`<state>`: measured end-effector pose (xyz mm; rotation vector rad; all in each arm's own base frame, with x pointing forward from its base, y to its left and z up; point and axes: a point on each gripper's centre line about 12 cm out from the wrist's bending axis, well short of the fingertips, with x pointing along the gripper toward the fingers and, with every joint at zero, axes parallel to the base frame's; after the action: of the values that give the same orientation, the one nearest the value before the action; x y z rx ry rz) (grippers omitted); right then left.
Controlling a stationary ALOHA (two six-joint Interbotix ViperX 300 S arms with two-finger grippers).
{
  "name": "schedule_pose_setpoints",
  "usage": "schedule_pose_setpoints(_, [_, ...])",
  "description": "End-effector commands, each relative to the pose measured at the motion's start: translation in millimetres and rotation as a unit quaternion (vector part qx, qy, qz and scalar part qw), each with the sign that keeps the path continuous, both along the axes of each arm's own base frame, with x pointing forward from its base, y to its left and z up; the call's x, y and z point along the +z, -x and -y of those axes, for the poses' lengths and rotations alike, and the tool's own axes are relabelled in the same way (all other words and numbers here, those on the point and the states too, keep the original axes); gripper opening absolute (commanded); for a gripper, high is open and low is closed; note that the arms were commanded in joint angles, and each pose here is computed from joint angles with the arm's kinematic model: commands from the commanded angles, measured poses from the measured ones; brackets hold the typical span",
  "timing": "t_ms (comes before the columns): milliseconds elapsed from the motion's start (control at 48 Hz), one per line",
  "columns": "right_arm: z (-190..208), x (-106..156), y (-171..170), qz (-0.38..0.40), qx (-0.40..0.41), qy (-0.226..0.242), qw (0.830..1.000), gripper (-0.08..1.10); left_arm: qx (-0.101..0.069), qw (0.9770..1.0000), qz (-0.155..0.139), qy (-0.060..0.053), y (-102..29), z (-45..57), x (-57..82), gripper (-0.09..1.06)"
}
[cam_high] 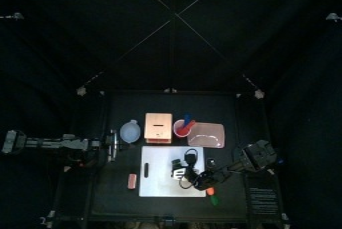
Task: Place sushi on board then cut the sushi with the knife then place the pieces on the plate
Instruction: Pick knife at handle with right hand
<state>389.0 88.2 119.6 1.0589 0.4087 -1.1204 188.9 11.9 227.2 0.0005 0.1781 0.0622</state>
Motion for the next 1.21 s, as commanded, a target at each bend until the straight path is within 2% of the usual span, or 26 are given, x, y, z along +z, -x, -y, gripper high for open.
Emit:
schedule_pose_setpoints(21, [-0.2, 16.0, -6.7, 0.022, -0.001, -0.005, 1.0, 0.59, 0.001, 1.0, 0.003, -0.002, -1.9, -0.7, 3.8, -0.02])
schedule_pose_setpoints(479, [-0.3, 4.2, -9.9, 0.01, -0.008, -0.005, 1.0, 0.83, 0.002, 1.0, 0.001, -0.001, -1.7, -1.0, 3.1, -0.02])
schedule_pose_setpoints(812, [-0.1, 9.6, -11.0, 0.017, -0.004, -0.003, 1.0, 0.84, 0.001, 1.0, -0.003, -0.001, -1.5, -0.7, 2.0, -0.02])
schedule_pose_setpoints(1104, [6.7, 39.0, -8.5, 0.054, 0.022, 0.021, 0.998, 0.84, 0.002, 1.0, -0.003, -0.001, -1.5, -0.9, 2.0, -0.02])
schedule_pose_setpoints(1208, [10.1, 42.4, -2.6, 0.055, 0.026, 0.027, 0.998, 0.84, 0.002, 1.0, -0.002, 0.001, -1.5, -1.0, 2.2, -0.02])
